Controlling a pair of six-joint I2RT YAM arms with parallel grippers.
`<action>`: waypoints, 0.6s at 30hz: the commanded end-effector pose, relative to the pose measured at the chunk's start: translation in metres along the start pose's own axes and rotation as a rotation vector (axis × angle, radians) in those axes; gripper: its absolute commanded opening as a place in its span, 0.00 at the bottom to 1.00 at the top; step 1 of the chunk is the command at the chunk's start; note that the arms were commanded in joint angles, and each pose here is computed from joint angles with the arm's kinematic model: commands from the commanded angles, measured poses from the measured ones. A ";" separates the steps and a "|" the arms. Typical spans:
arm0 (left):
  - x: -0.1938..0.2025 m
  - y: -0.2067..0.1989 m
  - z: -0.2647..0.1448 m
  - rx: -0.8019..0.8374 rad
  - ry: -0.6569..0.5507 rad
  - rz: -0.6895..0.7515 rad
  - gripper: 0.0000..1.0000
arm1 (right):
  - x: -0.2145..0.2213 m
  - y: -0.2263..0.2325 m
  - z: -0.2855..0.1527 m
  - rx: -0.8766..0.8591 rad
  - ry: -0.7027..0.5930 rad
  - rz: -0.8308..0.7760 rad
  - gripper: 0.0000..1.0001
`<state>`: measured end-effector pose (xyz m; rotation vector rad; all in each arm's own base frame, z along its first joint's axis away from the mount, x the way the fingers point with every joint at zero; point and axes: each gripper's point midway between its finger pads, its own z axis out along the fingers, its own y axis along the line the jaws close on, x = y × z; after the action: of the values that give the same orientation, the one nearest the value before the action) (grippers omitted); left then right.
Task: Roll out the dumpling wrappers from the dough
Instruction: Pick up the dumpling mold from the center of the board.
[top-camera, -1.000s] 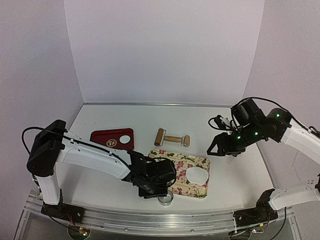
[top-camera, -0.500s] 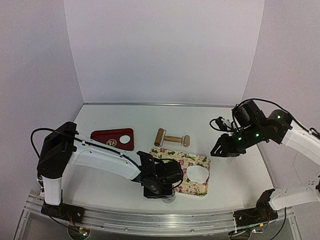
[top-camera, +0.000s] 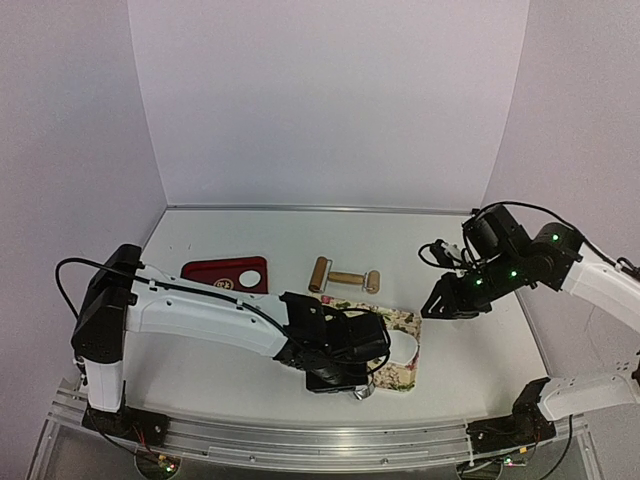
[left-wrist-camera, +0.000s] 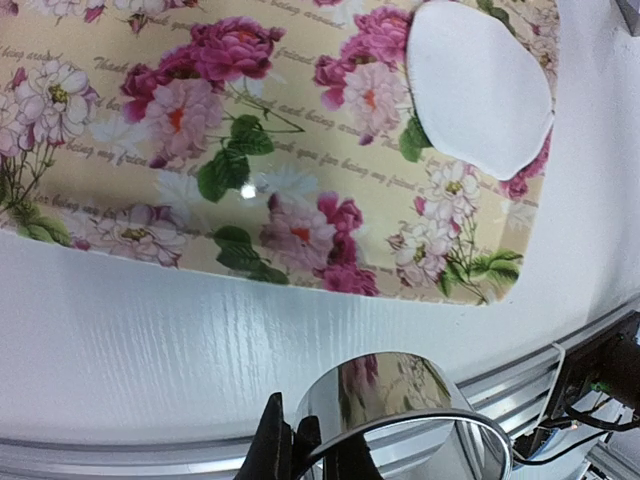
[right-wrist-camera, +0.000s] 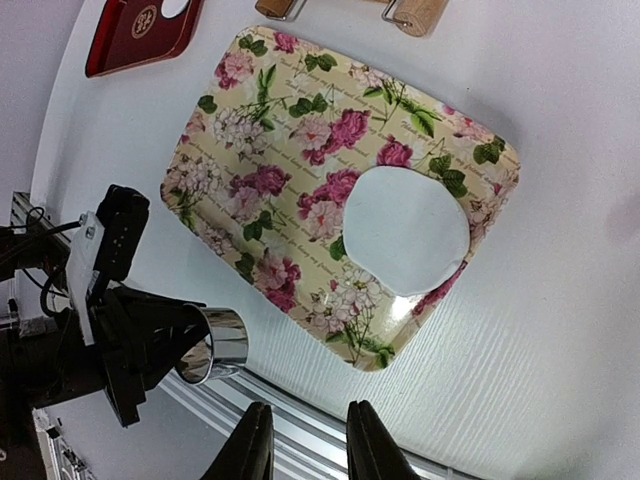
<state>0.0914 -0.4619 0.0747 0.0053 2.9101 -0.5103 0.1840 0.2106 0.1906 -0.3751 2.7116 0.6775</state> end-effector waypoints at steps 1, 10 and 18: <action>-0.007 -0.016 -0.013 0.019 -0.034 -0.040 0.00 | -0.001 0.008 -0.006 -0.046 -0.018 -0.014 0.02; -0.040 -0.033 -0.017 0.079 -0.038 -0.031 0.00 | 0.010 0.010 0.011 -0.069 0.073 0.031 0.46; -0.098 -0.040 -0.010 0.113 -0.034 0.045 0.00 | -0.004 -0.010 0.023 0.065 0.046 0.144 0.55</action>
<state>0.1523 -0.4780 0.0958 -0.0283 2.8839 -0.5824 0.1792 0.2201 0.1650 -0.3281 2.8410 0.7035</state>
